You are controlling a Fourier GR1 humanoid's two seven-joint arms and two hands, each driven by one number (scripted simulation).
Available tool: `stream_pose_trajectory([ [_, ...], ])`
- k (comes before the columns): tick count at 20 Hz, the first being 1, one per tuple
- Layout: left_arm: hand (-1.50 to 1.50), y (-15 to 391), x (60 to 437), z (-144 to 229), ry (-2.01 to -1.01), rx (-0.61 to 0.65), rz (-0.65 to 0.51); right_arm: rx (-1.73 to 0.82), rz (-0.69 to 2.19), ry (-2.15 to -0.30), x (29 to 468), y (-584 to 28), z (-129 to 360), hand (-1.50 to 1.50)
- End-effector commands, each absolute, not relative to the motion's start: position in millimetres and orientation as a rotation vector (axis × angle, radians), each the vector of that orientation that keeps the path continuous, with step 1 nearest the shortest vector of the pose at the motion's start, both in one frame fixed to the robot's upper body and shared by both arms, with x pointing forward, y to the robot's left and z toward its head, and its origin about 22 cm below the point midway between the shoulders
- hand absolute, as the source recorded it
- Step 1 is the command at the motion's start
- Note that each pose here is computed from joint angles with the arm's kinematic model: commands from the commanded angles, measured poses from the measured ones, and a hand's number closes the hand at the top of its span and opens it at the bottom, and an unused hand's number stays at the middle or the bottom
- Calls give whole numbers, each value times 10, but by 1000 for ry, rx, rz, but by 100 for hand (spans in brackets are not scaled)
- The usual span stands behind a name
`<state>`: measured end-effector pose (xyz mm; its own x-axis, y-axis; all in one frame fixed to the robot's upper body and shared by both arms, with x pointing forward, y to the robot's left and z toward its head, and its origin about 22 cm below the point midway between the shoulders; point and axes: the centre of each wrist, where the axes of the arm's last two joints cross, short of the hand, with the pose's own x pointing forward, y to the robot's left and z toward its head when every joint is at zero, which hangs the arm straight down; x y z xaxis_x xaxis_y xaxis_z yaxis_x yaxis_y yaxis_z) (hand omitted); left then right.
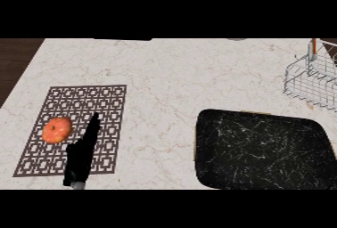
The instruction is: Pick the can from the tray and place it in the tiered basket
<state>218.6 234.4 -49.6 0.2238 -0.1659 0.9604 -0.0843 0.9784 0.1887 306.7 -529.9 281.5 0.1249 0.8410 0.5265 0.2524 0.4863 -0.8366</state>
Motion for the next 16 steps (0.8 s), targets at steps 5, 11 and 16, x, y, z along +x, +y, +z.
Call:
stream_pose_trajectory([
  [5, 0, 2589, 2365, -457, -1309, 223, -44, -1049, 596, -1356, 3539, -4995, 2472, 150],
  [11, 0, 2363, 2167, -614, -1310, 228, -57, -931, 487, -1370, 3642, -5008, 2001, 150],
  [16, 0, 2290, 2374, -517, -1335, 224, -49, -672, 307, -1393, 3740, -4921, 1839, -150],
])
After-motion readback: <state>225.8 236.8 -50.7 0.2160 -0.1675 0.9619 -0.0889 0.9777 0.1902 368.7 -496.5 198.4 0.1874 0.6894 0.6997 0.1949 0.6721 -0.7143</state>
